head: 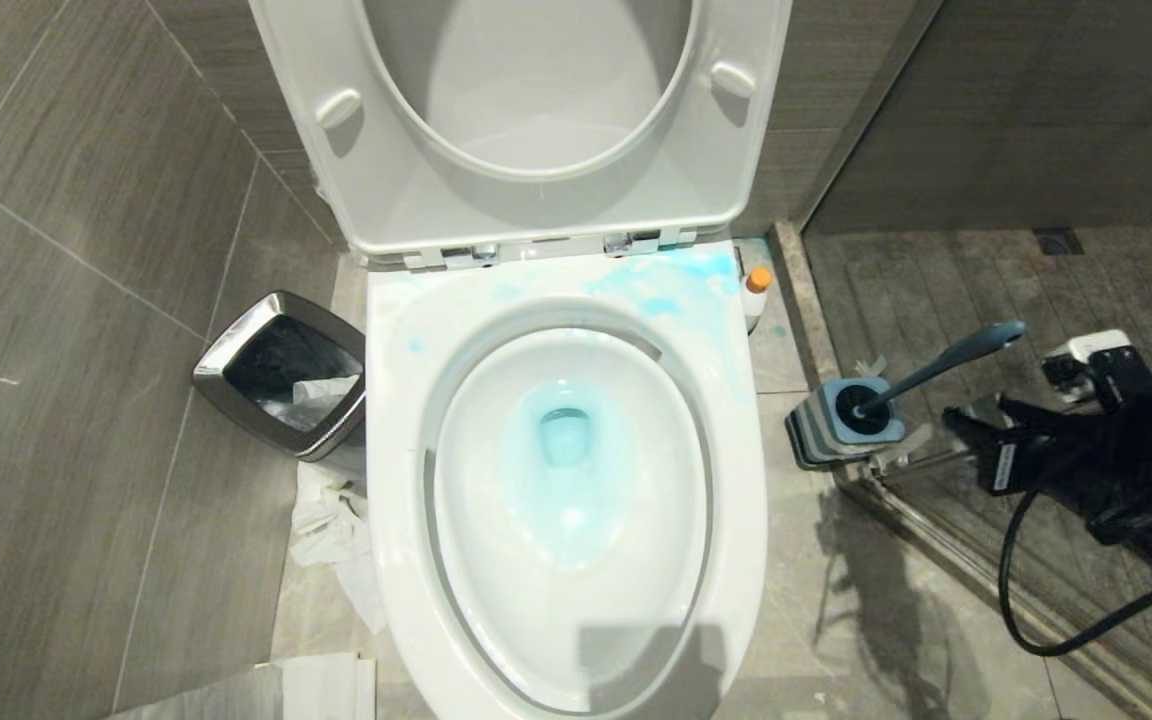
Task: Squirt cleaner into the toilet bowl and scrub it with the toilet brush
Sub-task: Flush the toilet
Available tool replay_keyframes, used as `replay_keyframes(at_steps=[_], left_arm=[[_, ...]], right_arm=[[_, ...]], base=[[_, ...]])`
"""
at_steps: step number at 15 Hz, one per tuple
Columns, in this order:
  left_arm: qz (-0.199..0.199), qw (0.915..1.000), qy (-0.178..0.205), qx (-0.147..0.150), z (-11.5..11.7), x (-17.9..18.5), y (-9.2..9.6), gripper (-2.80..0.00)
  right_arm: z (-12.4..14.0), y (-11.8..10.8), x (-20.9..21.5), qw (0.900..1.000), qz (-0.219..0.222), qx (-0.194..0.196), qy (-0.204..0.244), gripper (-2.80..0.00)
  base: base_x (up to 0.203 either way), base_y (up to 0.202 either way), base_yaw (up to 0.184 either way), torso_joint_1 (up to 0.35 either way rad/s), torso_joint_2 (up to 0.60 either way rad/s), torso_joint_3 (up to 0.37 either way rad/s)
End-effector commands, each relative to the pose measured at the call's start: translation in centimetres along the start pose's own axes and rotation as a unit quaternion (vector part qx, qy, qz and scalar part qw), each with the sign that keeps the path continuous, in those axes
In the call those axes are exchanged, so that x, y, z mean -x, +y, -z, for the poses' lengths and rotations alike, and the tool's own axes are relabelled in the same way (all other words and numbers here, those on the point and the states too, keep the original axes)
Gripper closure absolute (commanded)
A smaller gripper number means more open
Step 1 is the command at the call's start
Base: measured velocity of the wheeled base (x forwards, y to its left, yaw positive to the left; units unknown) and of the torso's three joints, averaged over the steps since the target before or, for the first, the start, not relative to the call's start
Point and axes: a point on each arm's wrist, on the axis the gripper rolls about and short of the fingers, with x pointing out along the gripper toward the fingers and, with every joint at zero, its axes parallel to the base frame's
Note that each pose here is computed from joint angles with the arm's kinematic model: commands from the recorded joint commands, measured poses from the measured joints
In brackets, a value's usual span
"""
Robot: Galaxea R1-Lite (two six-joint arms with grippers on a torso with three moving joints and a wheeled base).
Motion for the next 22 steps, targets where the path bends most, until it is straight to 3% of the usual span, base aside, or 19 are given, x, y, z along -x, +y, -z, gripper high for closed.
replay_keyframes(at_steps=[1,3,5,8,12,18,22], left_arm=[[0.0,1.0,0.001,0.0,0.0,0.0,0.0,0.0],[0.0,1.0,0.001,0.0,0.0,0.0,0.0,0.0],[0.0,1.0,0.001,0.0,0.0,0.0,0.0,0.0],[0.0,1.0,0.001,0.0,0.0,0.0,0.0,0.0],[0.0,1.0,0.001,0.0,0.0,0.0,0.0,0.0],[0.0,1.0,0.001,0.0,0.0,0.0,0.0,0.0],[0.0,1.0,0.001,0.0,0.0,0.0,0.0,0.0]], right_arm=[[-5.5,-0.5,6.4,0.993,0.008,0.004,-0.117,0.0],[-7.4,-0.8,10.9,0.987,0.015,0.0,-0.163,0.0],[-7.9,-1.0,15.6,0.983,0.026,-0.006,-0.181,0.0],[-6.7,-0.9,21.3,0.984,0.04,-0.01,-0.173,0.0],[-4.6,-0.6,25.6,0.987,0.045,-0.005,-0.152,0.0],[0.6,0.2,27.9,0.989,0.049,0.007,-0.138,0.0],[6.3,1.2,28.5,0.989,0.029,-0.02,-0.145,0.0]], base=[[0.0,0.0,0.0,0.0,0.0,0.0],[0.0,0.0,0.0,0.0,0.0,0.0],[0.0,0.0,0.0,0.0,0.0,0.0],[0.0,0.0,0.0,0.0,0.0,0.0],[0.0,0.0,0.0,0.0,0.0,0.0],[0.0,0.0,0.0,0.0,0.0,0.0],[0.0,0.0,0.0,0.0,0.0,0.0]])
